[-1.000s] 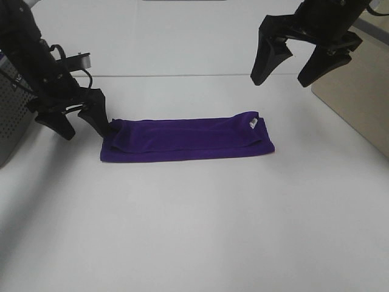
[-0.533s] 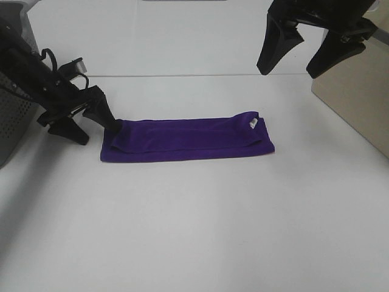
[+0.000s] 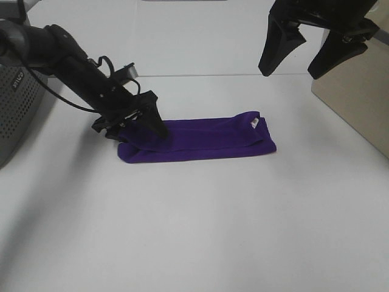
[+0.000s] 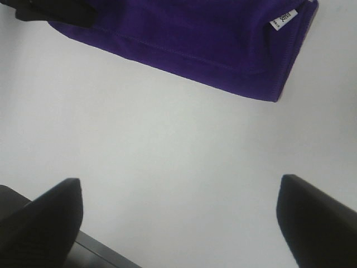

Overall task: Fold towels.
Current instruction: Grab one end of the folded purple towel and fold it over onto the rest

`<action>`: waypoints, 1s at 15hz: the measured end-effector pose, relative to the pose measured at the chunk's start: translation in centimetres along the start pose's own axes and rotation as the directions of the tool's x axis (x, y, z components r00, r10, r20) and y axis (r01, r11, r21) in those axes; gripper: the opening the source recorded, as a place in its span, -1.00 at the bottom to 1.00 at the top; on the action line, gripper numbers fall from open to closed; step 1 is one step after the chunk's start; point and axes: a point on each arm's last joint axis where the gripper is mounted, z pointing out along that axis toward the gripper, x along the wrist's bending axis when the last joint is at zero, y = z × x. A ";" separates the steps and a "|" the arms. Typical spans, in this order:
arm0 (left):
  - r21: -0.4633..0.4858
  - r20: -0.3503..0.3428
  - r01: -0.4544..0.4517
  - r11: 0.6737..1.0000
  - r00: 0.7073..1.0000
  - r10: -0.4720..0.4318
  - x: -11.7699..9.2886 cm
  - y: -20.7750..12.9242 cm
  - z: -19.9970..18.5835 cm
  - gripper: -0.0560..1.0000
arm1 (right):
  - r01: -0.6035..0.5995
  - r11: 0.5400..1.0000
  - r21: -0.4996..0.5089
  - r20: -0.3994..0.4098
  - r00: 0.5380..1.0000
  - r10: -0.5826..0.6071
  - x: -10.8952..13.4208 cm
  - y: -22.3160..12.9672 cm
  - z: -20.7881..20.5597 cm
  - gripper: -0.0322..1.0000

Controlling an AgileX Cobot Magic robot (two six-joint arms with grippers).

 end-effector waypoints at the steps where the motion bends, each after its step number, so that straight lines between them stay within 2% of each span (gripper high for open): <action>1: 0.005 -0.006 -0.006 1.000 1.000 0.006 -0.6 0.1 0.5 0.19 | 0.003 1.000 -0.008 0.000 1.000 -0.003 0.1 -0.1 -0.3 0.83; 2: 0.006 -0.029 -0.011 1.000 0.999 0.012 -0.6 0.3 0.6 -0.04 | 0.008 1.000 -0.019 0.001 1.000 -0.008 0.3 -0.1 -0.8 0.83; 4: 0.018 -0.073 -0.038 0.999 0.997 0.039 -0.2 0.8 0.6 -0.67 | 0.016 0.999 -0.042 0.002 1.000 -0.016 0.6 -0.4 -1.8 0.83; 5: 0.028 -0.085 -0.055 0.998 0.995 0.057 -0.2 1.0 0.4 -0.81 | 0.020 0.998 -0.054 0.003 1.000 -0.020 0.8 -0.5 -2.2 0.83; 6: 0.046 -0.103 -0.084 0.995 0.991 0.089 -0.5 1.2 0.2 -0.82 | 0.025 0.998 -0.065 0.003 1.000 -0.024 1.0 -0.6 -2.7 0.83; 9: 0.130 -0.225 -0.172 0.977 0.954 0.198 -0.4 1.5 -2.1 -0.82 | 0.038 0.994 -0.102 0.006 0.999 -0.038 1.5 -1.0 -4.2 0.83; 11: 0.123 -0.261 -0.191 0.974 0.940 0.218 -1.0 1.7 -4.0 -0.82 | 0.052 0.988 -0.142 0.009 0.999 -0.052 2.1 -1.6 -5.8 0.83; 12: 0.091 -0.270 -0.211 0.973 0.936 0.228 -1.9 1.9 -5.6 -0.82 | 0.059 0.985 -0.161 0.011 0.998 -0.058 2.4 -1.9 -6.5 0.83; 13: 0.060 -0.258 -0.258 0.964 0.929 0.265 -4.5 1.9 -6.6 -0.82 | 0.071 0.979 -0.193 0.014 0.997 -0.070 2.8 -2.4 -7.8 0.83; 15: 0.060 -0.227 -0.321 0.945 0.918 0.326 -7.6 1.9 -4.8 -0.82 | 0.079 0.974 -0.214 0.016 0.997 -0.077 3.2 -2.8 -8.7 0.83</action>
